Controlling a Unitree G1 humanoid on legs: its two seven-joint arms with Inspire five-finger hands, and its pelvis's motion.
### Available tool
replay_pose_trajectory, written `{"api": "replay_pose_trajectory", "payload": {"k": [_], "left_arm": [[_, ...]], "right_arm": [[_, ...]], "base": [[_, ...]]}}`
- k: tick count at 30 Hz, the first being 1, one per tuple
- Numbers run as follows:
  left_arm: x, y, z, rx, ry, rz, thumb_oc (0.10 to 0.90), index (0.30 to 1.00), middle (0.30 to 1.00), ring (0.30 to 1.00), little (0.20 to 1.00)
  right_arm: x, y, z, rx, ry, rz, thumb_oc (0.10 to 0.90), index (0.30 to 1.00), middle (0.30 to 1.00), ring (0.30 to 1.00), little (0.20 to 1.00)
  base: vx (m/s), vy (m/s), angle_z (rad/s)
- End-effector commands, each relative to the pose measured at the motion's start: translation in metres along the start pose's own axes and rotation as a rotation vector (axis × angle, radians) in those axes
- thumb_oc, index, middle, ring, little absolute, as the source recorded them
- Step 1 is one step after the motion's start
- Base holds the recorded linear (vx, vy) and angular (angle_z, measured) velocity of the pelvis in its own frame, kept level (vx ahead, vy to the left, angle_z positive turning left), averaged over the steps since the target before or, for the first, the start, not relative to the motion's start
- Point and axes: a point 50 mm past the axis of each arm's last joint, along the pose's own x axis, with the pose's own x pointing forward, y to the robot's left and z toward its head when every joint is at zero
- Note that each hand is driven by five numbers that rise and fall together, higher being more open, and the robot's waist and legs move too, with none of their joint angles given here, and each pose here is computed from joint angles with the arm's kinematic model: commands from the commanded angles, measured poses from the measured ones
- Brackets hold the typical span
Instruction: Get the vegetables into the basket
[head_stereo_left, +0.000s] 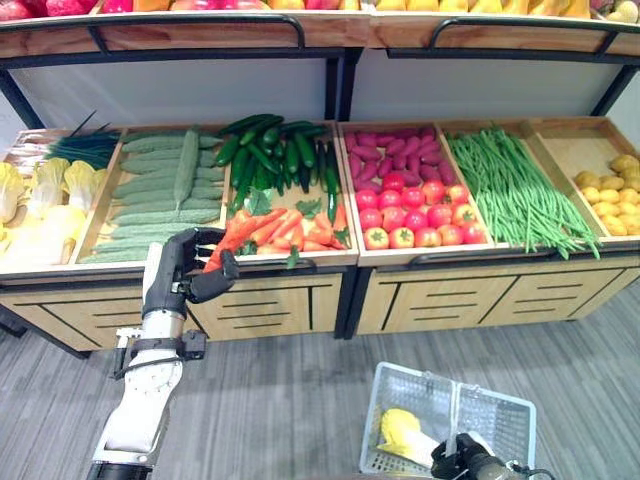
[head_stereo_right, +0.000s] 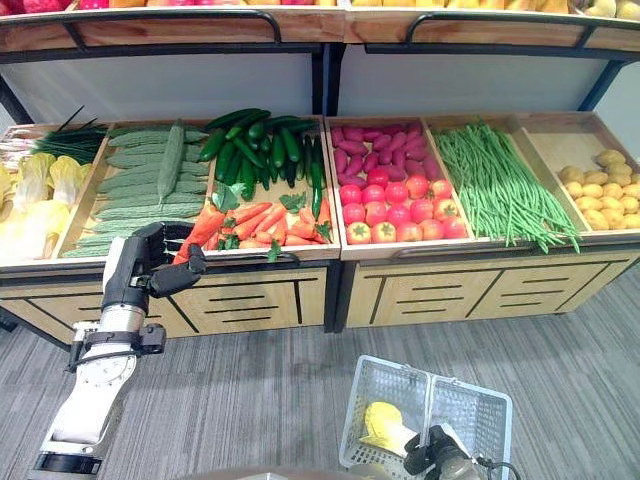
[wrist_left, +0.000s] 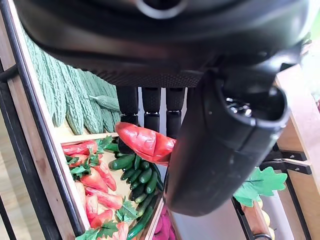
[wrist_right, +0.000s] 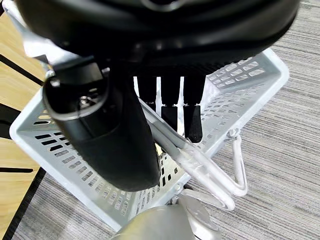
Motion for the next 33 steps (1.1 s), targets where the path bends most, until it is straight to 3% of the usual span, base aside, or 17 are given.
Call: {"api": "replay_pose_trajectory", "payload": {"k": [1,6,17,26,33], "left_arm": [[0.014,0.015,0.063,-0.03,-0.336,0.039,0.4,0.3,0.3,0.3,0.3],[0.017,0.018,0.072,0.031,-0.375,0.047,0.4,0.3,0.3,0.3,0.3],[0.034,-0.004,0.093,-0.028,-0.456,0.002,0.4,0.3,0.3,0.3,0.3],[0.028,0.025,0.091,0.057,-0.448,0.132,0.4,0.3,0.3,0.3,0.3],[0.023,0.022,0.082,0.051,-0.405,0.116,0.4,0.3,0.3,0.3,0.3]], "right_arm": [[0.0,-0.004,-0.01,-0.072,0.05,-0.007,0.4,0.3,0.3,0.3,0.3],[0.0,-0.008,-0.014,-0.04,0.059,-0.025,0.4,0.3,0.3,0.3,0.3],[0.0,-0.012,-0.009,0.005,0.04,-0.064,0.4,0.3,0.3,0.3,0.3],[0.002,-0.009,0.01,-0.095,0.002,-0.055,0.4,0.3,0.3,0.3,0.3],[0.001,-0.01,0.003,-0.05,0.005,-0.07,0.4,0.3,0.3,0.3,0.3]], "base": [[0.01,0.036,0.05],[0.02,0.069,-0.02],[-0.07,0.088,-0.46],[-0.09,-0.009,-1.13],[0.11,-0.167,-0.39]]}}
